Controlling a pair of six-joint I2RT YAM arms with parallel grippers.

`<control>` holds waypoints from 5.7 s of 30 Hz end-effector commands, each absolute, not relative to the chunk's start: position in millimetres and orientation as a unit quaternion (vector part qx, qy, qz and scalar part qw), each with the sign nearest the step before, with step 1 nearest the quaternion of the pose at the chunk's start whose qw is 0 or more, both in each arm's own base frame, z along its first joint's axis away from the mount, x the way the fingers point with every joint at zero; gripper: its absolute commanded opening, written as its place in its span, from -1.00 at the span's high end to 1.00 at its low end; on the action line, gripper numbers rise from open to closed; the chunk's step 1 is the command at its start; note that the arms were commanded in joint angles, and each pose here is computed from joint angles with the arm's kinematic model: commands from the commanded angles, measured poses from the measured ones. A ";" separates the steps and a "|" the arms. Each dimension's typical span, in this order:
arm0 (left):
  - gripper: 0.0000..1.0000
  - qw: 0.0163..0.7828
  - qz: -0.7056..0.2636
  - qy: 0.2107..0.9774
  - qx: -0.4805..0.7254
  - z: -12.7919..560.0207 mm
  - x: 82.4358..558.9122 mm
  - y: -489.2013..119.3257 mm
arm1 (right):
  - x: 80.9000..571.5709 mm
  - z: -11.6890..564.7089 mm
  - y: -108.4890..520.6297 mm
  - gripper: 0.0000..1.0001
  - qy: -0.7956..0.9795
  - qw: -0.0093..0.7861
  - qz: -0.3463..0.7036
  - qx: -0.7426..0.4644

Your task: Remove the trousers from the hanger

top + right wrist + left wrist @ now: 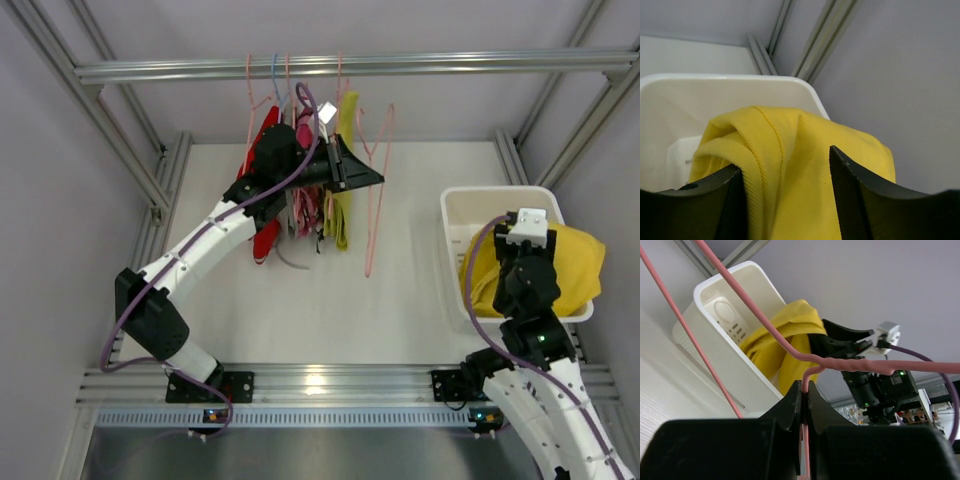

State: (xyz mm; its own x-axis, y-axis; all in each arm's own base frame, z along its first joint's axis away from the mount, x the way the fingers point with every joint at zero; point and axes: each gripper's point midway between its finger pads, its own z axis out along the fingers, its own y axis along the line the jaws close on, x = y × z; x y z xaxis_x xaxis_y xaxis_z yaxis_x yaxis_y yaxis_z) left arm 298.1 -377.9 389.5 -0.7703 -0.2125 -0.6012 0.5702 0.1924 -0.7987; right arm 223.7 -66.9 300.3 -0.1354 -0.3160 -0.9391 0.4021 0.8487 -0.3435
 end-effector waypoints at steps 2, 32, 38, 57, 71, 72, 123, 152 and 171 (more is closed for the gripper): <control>1.00 0.332 -0.638 0.679 0.147 414.2 290.9 -374.4 | 259.1 309.2 -52.2 -0.15 0.682 0.686 -0.251 0.029; 1.00 0.369 -0.582 0.706 0.164 397.8 284.6 -408.1 | 196.1 401.2 90.3 -0.38 0.652 0.723 0.192 -0.125; 1.00 0.381 -0.518 0.756 0.120 383.2 280.2 -434.0 | 186.8 398.1 142.1 -0.25 0.655 0.653 0.347 -0.153; 1.00 0.386 -0.525 0.751 0.108 396.6 267.0 -466.3 | 223.9 340.2 165.9 -0.08 0.720 0.578 0.352 -0.152; 1.00 0.395 -0.528 0.739 0.135 400.6 255.6 -467.3 | 232.9 355.6 171.0 1.00 0.710 0.588 0.365 -0.128; 0.98 0.397 -0.526 0.738 0.145 399.2 255.0 -466.7 | 231.8 359.0 168.6 1.00 0.708 0.593 0.363 -0.123; -0.98 0.590 -0.380 0.689 0.177 460.2 309.2 -268.7 | 328.6 459.2 32.1 1.00 0.707 0.660 0.253 -0.005; -0.98 0.574 -0.392 0.712 0.103 444.5 331.3 -245.9 | 370.0 424.2 107.4 1.00 0.701 0.645 0.302 0.046; -0.79 0.579 -0.381 0.707 0.140 457.7 338.8 -259.4 | 333.2 433.8 109.4 -0.56 0.694 0.655 0.298 0.012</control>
